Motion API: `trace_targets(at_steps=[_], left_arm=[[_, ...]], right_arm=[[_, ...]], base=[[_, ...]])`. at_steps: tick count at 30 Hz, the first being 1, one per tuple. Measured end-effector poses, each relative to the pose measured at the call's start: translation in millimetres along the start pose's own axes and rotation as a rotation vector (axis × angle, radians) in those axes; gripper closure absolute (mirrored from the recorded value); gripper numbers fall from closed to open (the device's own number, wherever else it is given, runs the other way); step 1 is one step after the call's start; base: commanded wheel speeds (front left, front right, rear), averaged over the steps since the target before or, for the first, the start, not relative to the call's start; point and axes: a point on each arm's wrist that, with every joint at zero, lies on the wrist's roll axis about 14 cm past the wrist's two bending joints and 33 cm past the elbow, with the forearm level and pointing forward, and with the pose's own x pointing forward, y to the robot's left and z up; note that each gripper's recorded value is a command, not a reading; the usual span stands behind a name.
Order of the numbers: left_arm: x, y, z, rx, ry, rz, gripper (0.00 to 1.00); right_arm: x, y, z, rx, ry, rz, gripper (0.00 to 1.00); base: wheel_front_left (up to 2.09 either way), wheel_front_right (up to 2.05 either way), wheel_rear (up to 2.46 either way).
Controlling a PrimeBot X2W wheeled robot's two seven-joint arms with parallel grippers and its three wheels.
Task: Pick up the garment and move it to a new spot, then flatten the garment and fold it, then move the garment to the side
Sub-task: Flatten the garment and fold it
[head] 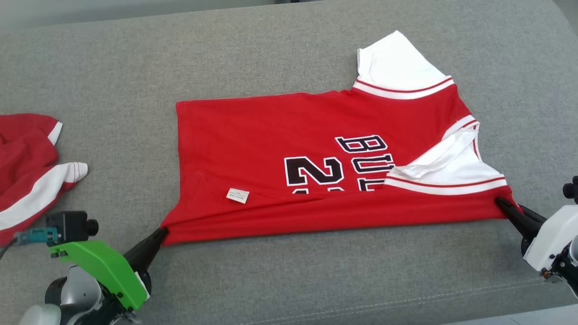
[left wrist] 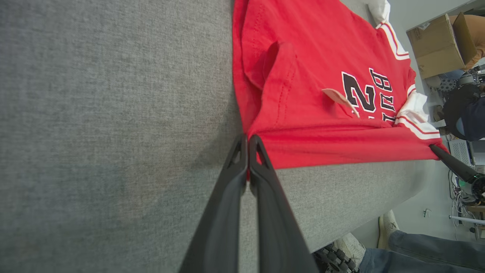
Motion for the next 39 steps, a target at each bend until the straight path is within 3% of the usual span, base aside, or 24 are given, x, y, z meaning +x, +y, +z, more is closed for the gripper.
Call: trace_targets(at_steps=[8,19,20,22,23,24,25,33,39], left_arm=[[-7,-9,-25,-0.075,0.032,-0.025,1.0],[-7,-20,-33,-0.073,0.04,-0.04,1.0],[-8,-20,-35,-0.075,0.044,-0.038,1.0],[-8,-19,-36,-0.08,0.048,-0.031,0.99],[-9,-19,-37,-0.079,0.047,-0.031,0.52],[-9,-19,-36,-0.077,0.046,-0.027,0.16],[-9,-19,-36,-0.073,0.046,-0.022,0.0],[-11,-11,-34,0.006,0.051,0.02,0.0],[-18,10,-3,0.097,-0.038,0.109,0.0]], right_arm=[[-7,3,-2,0.002,-0.006,0.018,1.0],[-10,11,-13,-0.015,0.022,0.042,1.0],[-10,10,-12,-0.023,0.022,0.039,0.89],[-11,10,-13,-0.04,0.026,0.039,0.55],[-11,9,-14,-0.059,0.032,0.031,0.0],[-12,7,-14,-0.075,0.037,0.028,0.0],[-13,5,-14,-0.087,0.039,0.019,0.0],[-13,9,-9,-0.104,0.029,0.028,0.0],[-15,6,19,-0.115,-0.053,0.018,0.0]], base=[[0.0,0.0,0.0],[0.0,0.0,0.0],[0.0,0.0,0.0],[0.0,0.0,0.0],[0.0,0.0,0.0],[0.0,0.0,0.0],[0.0,0.0,0.0],[0.0,0.0,0.0],[0.0,0.0,0.0]])
